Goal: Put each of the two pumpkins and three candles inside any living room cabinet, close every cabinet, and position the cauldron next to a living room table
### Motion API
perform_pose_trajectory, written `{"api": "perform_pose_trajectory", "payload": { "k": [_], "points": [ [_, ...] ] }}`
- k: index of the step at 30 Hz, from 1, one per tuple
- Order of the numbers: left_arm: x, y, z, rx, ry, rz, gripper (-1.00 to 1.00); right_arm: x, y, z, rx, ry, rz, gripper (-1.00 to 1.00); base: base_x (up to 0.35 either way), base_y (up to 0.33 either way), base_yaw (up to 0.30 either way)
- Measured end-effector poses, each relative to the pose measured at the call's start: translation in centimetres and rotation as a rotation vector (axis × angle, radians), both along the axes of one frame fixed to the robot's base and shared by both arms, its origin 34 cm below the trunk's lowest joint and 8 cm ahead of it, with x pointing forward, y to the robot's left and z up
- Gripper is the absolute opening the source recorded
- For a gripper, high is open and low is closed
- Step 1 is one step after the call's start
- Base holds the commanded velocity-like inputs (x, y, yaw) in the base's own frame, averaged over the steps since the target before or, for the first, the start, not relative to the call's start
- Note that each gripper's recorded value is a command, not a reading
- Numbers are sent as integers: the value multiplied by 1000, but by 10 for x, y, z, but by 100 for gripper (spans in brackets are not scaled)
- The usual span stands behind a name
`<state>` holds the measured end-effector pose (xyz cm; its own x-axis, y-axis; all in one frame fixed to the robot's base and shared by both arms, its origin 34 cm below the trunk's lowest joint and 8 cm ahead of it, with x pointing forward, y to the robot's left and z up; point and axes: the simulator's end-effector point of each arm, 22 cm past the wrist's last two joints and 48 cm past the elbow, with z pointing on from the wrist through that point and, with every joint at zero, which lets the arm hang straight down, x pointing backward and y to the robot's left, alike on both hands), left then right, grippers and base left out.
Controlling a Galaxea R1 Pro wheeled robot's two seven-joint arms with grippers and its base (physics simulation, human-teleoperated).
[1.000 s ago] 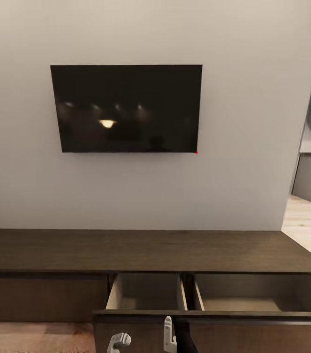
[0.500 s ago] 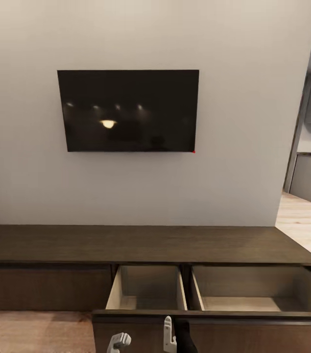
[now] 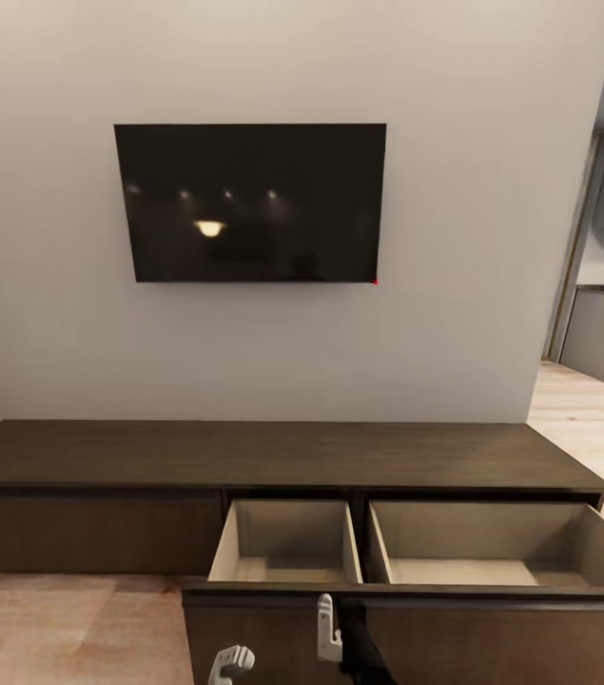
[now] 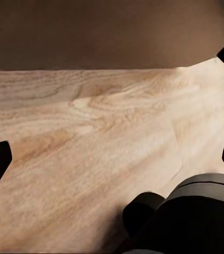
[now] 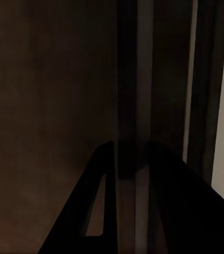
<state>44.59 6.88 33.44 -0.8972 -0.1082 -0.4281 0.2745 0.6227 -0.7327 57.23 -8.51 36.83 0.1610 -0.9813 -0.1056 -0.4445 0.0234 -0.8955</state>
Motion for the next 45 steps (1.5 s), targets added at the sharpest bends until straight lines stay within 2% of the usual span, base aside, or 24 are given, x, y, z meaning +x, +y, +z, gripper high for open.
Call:
{"api": "perform_pose_trajectory", "payload": {
  "k": [3,4,5,6,7,8,11,29,39,45],
  "points": [
    [0,0,-9,0,16,0,100,12,0,0,-1,-5,0,-100,-169,0,0],
    [0,0,-12,0,22,0,100,16,0,0,-1,-6,-1,100,-169,0,0],
    [0,0,-8,1,15,0,100,3,-2,-6,19,8,-23,100,-169,0,0],
    [0,0,8,1,-15,0,100,-27,-6,-17,19,42,-31,100,-169,0,0],
    [0,0,24,0,-46,0,100,-29,-5,1,18,14,-30,100,-169,0,0],
    [0,0,30,0,-57,0,100,-30,-5,8,18,2,-30,100,-169,0,0],
    [0,0,16,1,-31,0,100,-29,-5,-8,17,28,-30,100,-177,0,0],
    [0,0,17,0,-33,0,100,-29,-5,-6,17,25,-28,100,-204,0,0],
    [0,0,17,1,-32,1,100,-29,-4,-6,22,26,-25,100,-37,0,0],
    [0,1,17,3,-32,2,100,-30,6,-4,54,24,8,100,-4,0,0]
  ]
}}
